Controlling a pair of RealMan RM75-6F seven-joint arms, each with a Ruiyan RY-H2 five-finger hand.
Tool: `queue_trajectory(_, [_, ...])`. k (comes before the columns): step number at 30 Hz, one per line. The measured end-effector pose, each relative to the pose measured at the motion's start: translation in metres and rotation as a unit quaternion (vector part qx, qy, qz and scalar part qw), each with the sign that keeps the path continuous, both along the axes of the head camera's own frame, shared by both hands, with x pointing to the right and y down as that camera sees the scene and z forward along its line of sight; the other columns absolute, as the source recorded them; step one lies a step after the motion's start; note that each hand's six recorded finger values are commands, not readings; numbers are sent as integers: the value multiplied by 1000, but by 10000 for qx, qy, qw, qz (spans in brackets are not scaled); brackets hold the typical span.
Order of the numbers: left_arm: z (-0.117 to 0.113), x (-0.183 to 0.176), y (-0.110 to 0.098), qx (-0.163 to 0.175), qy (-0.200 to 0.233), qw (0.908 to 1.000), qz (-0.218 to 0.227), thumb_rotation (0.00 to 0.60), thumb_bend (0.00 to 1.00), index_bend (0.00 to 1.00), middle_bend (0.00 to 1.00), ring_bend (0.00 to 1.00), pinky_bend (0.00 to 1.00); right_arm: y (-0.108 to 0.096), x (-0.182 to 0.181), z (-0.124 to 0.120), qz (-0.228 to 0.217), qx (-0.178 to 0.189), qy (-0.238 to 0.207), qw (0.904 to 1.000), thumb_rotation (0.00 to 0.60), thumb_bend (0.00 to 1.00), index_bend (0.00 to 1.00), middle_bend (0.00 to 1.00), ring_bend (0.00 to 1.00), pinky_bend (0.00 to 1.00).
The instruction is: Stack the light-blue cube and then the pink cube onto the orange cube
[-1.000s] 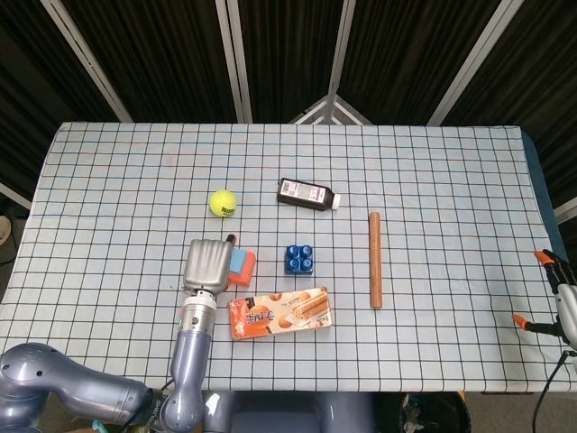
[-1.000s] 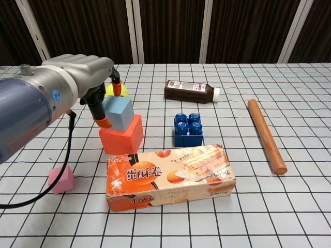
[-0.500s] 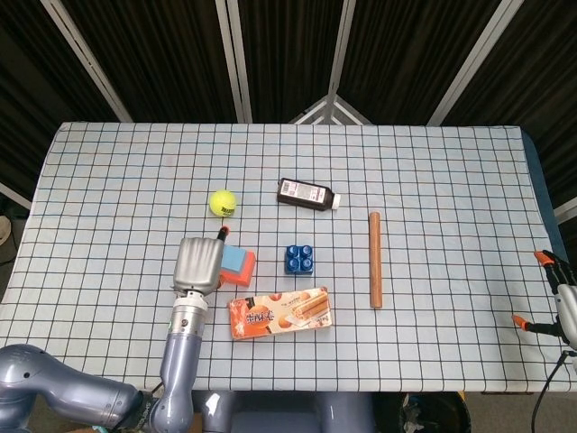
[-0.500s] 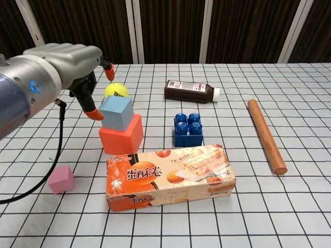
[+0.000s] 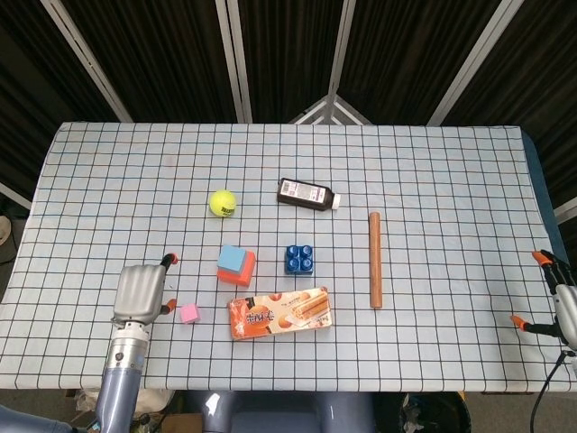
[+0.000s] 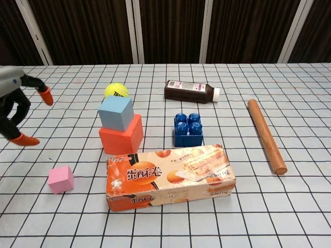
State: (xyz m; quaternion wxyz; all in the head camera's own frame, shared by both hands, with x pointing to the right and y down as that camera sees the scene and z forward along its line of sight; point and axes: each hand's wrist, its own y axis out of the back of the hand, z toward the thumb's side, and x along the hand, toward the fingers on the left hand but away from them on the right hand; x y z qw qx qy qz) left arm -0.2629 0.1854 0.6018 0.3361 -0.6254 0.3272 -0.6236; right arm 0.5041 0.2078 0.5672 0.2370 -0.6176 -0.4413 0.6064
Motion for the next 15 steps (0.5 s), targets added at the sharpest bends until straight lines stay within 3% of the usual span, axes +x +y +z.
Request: queue_trajectory(15, [27, 14, 50, -51, 141, 9992, 364, 600, 138, 308, 730, 730, 809, -1, -3, 3, -29, -52, 0, 10000, 600, 70, 0, 42, 51, 137])
